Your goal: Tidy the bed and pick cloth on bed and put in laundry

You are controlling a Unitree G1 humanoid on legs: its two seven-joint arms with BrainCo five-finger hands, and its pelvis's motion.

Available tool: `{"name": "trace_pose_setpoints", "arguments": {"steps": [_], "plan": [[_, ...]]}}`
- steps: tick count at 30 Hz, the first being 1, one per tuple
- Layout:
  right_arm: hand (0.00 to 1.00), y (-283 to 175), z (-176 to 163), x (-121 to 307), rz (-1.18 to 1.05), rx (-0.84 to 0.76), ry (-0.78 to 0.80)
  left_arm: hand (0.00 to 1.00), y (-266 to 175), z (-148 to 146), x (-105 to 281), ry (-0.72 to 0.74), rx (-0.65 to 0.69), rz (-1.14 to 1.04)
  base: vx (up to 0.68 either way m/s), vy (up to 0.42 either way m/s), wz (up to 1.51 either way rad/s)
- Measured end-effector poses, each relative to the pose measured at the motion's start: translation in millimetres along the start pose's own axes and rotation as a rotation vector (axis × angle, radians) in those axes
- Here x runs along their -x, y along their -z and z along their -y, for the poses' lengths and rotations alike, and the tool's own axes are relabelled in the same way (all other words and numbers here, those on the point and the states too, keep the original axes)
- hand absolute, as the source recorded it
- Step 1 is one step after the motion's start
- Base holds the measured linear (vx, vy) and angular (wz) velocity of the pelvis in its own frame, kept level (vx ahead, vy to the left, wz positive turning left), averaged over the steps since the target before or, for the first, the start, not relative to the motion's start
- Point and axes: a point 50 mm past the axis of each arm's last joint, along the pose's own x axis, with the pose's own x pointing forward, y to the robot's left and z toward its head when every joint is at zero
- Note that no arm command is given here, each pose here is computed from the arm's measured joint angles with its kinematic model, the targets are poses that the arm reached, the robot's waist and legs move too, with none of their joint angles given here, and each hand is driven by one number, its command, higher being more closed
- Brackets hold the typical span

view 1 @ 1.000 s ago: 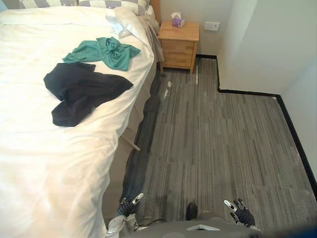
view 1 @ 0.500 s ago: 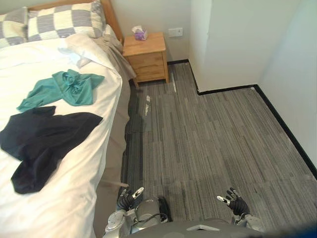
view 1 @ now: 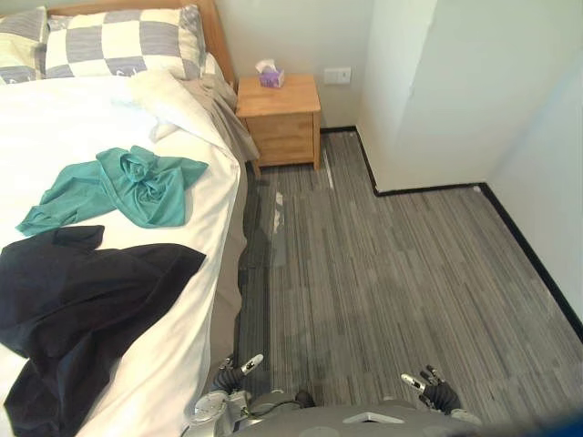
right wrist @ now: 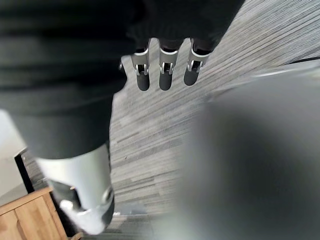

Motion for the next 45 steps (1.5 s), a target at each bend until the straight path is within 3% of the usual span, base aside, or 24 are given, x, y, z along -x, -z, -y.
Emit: {"name": "trace_pose_setpoints", "arguments": {"steps": [4,12,23,29,37,41,45], "plan": [[0.00,-6,0,-2,0.008,-0.034,0.000,0.00,1,3,-3,0.010,-0.017,-0.061,0.31,-0.116,0.53],[0.00,-12,1,-3,0.030,-0.066,0.016,0.00,-8,39,-5,0.095,0.012,-0.061,0.48,-0.330,0.53],[0.00,-6,8,-5,-0.060,-0.025,0.038,0.00,-19,24,-4,-0.032,0.109,0.050,0.41,-0.286,0.16],[0.00,-26,-1,-10,-0.006,0.013,-0.016,0.00,-26,24,-3,-0.019,0.148,0.101,0.42,0.099,-0.36],[0.00,-10,-24,-8,-0.028,-0.022,-0.066,0.00,-28,9,-2,-0.054,0.186,0.097,0.38,0.209,0.06],[0.00,-6,-11,-7,-0.054,-0.022,-0.014,0.00,-10,9,-2,-0.059,0.254,-0.004,0.29,0.163,0.24],[0.00,-13,1,-7,-0.019,-0.011,0.040,0.00,0,7,-3,-0.046,0.196,-0.066,0.25,0.127,0.76]]}}
